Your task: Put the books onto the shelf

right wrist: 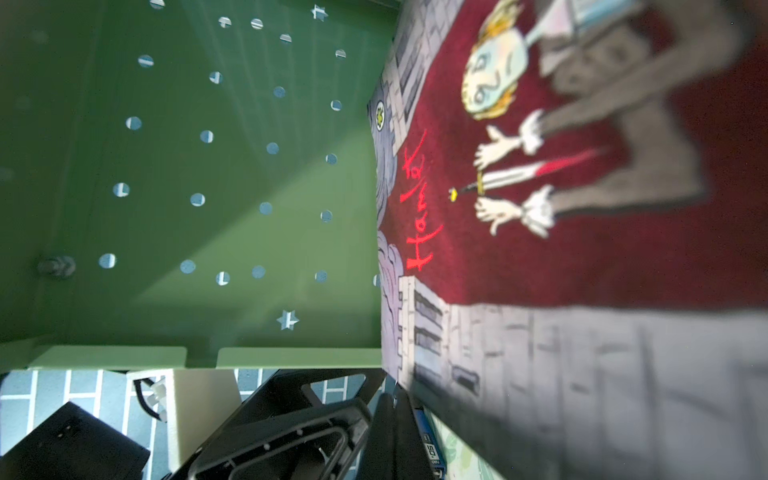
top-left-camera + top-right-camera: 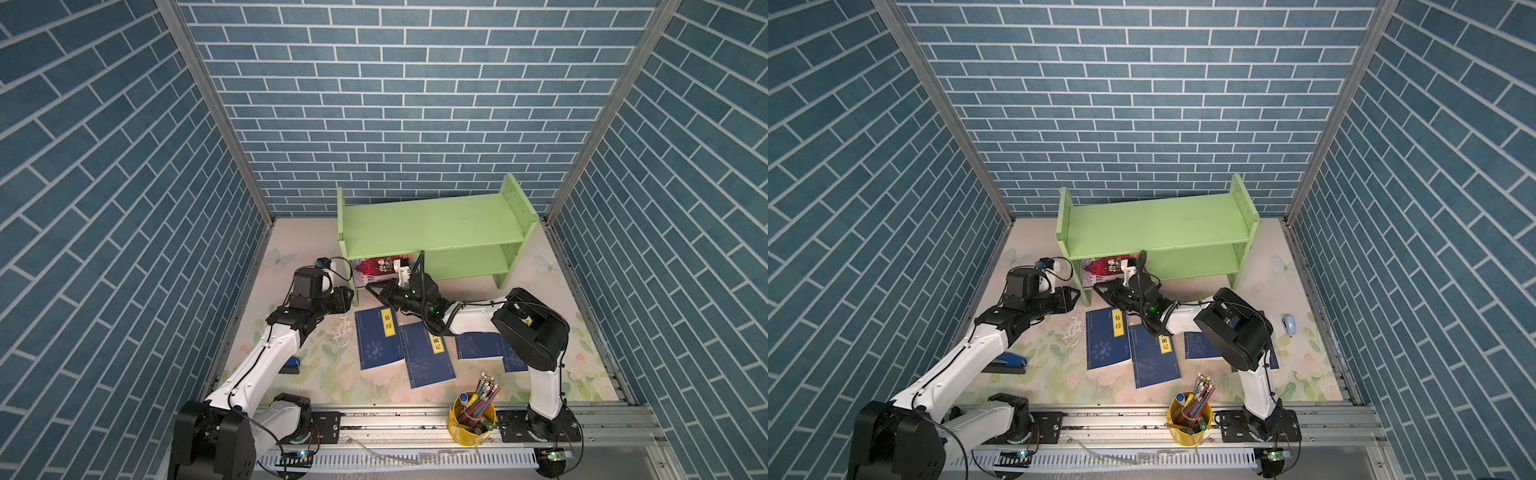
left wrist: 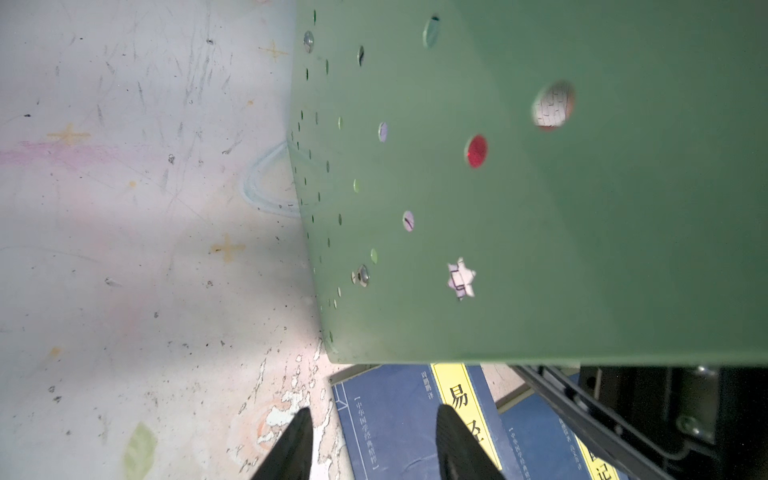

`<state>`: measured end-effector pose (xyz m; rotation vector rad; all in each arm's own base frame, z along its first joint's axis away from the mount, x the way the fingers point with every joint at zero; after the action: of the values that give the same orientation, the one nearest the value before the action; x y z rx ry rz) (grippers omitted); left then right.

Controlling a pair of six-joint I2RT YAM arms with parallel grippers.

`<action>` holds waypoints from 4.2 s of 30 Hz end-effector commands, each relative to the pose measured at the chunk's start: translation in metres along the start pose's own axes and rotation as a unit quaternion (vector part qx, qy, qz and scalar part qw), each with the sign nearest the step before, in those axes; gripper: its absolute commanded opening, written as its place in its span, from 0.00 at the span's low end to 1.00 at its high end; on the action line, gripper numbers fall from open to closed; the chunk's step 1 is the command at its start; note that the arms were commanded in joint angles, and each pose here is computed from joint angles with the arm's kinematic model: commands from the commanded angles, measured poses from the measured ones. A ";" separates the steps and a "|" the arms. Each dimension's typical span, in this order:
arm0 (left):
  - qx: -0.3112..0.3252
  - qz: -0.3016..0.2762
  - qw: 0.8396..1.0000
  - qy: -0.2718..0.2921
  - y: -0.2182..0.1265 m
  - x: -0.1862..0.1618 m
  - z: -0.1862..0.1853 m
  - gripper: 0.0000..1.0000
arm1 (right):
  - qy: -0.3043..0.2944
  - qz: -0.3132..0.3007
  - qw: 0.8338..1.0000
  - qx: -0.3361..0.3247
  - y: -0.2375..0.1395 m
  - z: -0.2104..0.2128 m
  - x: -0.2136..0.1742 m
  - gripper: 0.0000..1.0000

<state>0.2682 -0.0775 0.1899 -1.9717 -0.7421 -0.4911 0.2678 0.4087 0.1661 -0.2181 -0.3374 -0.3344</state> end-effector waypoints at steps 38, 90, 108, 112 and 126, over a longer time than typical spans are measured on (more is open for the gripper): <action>-0.031 0.116 0.990 -0.075 -0.029 -0.028 -0.008 0.55 | -0.017 0.016 0.990 -0.136 -0.138 -0.009 -0.016 0.19; -0.074 0.260 0.953 -0.137 0.010 -0.103 -0.016 0.58 | 0.016 0.190 0.909 -0.371 -0.231 -0.103 -0.044 0.45; -0.177 0.401 0.898 0.044 0.036 -0.161 -0.131 0.54 | 0.025 0.200 0.910 -0.363 -0.237 -0.115 -0.057 0.46; -0.149 0.410 0.896 0.079 0.038 -0.178 -0.130 0.55 | 0.023 0.195 0.908 -0.370 -0.241 -0.115 -0.058 0.46; -0.077 0.433 0.894 0.085 0.047 -0.211 -0.101 0.58 | 0.023 0.188 0.914 -0.357 -0.248 -0.106 -0.060 0.49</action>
<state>0.1454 -0.2526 0.0902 -2.1730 0.3290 -0.1876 0.1624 0.1749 0.0906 -0.9539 -0.1211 -0.0779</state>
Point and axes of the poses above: each gripper's point midway between its finger pads, its own y axis out along the fingers, its own z axis along the line the jaws close on, x = y × z, the point moved 7 cm from there along -y, back along the fingers, and after that the axes turned 9 degrees about -y, right-handed, at the moved point
